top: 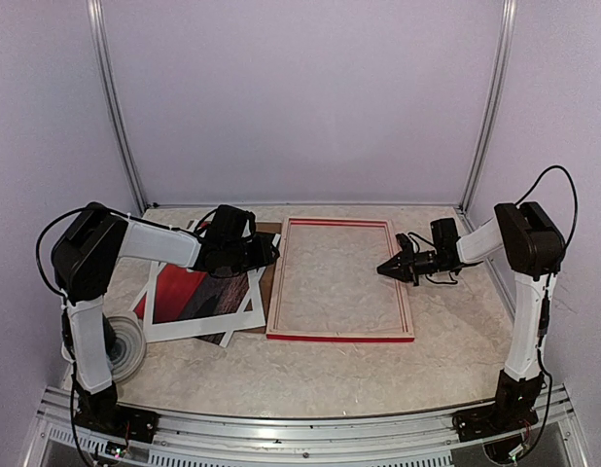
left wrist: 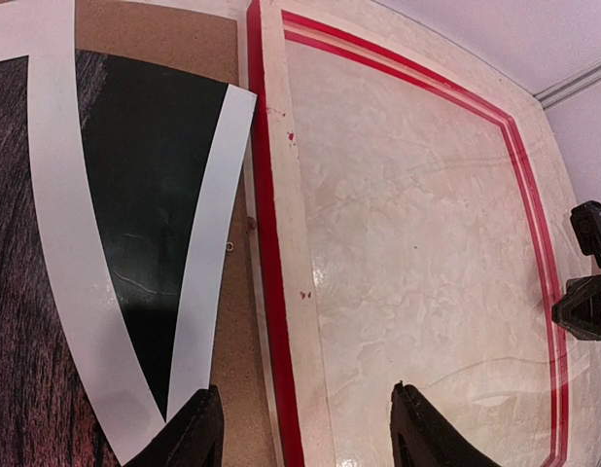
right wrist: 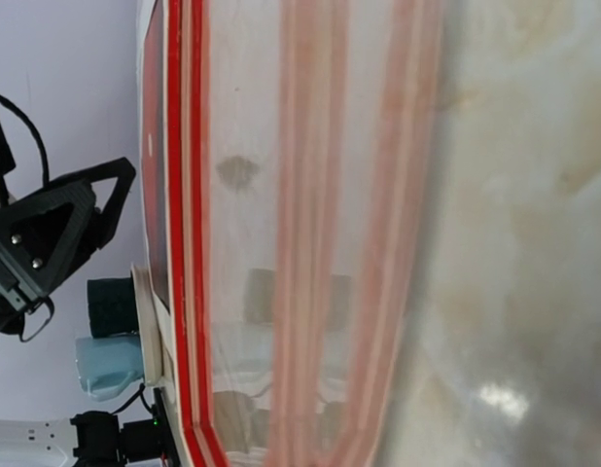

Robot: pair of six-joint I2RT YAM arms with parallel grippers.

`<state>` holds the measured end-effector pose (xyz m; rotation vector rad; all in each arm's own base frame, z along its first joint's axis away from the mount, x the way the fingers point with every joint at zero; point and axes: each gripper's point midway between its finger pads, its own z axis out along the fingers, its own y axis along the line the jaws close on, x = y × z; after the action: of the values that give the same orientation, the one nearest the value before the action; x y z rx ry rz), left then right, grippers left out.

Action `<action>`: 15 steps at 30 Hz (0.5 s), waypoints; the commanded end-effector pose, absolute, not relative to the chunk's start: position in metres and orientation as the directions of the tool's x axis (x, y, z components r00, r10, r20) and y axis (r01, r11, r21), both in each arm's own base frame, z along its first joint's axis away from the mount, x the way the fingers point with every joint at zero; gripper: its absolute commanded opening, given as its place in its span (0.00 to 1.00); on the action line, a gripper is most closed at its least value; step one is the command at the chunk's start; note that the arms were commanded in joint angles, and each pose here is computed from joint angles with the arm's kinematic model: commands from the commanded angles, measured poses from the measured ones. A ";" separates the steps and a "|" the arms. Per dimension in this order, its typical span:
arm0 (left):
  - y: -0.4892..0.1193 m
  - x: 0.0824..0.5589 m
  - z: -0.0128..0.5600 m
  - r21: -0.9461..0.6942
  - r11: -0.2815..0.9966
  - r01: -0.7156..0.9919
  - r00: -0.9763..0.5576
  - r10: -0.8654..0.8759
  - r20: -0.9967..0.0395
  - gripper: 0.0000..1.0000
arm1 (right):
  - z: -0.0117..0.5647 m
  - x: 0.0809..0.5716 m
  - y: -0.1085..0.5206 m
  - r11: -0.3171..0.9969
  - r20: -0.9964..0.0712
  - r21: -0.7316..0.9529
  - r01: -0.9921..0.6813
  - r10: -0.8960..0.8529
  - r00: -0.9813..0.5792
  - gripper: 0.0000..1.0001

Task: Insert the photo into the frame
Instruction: Place the glass panel at the frame body.

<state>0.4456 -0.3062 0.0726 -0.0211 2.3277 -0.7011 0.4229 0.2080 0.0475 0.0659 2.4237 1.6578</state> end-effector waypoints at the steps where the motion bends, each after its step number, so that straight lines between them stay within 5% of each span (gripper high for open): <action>1: -0.308 0.443 0.068 -0.487 0.857 0.172 -0.765 -0.195 -0.614 0.59 | 0.062 0.424 0.203 0.369 -0.173 0.924 -0.104 0.158 -0.972 0.00; 15: -0.314 0.441 0.063 -0.496 0.849 0.182 -0.775 -0.187 -0.604 0.59 | 0.063 0.424 0.210 0.357 -0.172 0.927 -0.111 0.144 -0.974 0.02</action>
<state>0.4453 -0.3065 0.0724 -0.0203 2.3286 -0.7029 0.4229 0.2080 0.0477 0.0659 2.4233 1.6585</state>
